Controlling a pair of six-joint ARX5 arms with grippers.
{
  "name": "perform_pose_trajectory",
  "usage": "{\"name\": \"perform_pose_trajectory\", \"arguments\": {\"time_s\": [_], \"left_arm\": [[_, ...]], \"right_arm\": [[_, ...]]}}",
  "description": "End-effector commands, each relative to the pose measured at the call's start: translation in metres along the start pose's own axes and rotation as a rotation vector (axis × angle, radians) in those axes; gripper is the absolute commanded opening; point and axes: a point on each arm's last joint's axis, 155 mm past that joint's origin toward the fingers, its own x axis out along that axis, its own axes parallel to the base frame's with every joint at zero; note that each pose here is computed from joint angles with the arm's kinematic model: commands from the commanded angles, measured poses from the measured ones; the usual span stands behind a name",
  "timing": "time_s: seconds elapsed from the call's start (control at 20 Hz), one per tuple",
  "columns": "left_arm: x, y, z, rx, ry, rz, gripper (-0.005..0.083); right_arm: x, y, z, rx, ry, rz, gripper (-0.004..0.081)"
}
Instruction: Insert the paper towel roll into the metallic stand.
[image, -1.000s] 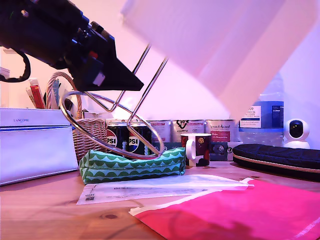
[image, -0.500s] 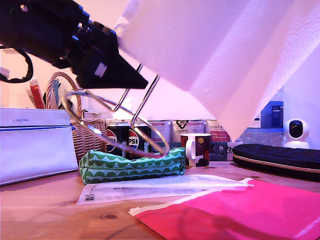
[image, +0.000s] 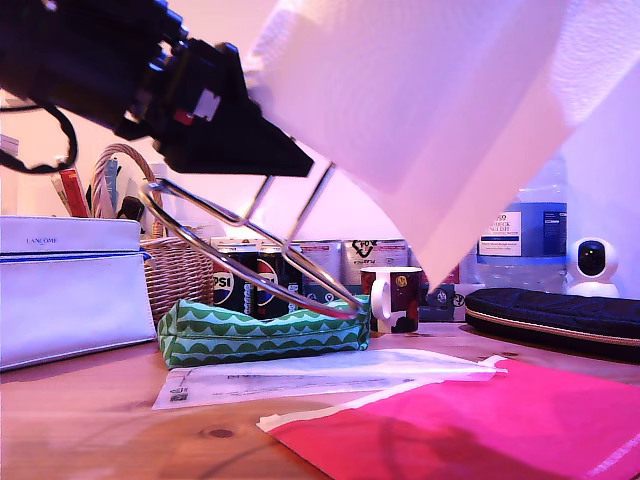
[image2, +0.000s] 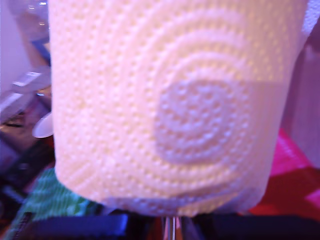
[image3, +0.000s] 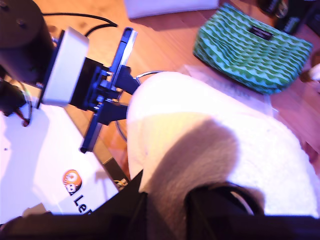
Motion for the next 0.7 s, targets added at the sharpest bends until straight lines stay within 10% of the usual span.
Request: {"name": "perform_pose_trajectory", "arguments": {"time_s": [0.0,0.65], "left_arm": [[0.003,-0.001,0.009,-0.025,-0.041,-0.015,-0.0024],[0.046,-0.02,-0.023,-0.183,-0.048,-0.132,-0.0024]], "right_arm": [[-0.001,-0.02,0.003,0.012,-0.003,-0.085,-0.0012],[0.0,-0.051,-0.007,0.02,0.055,-0.25,-0.0012]]}}
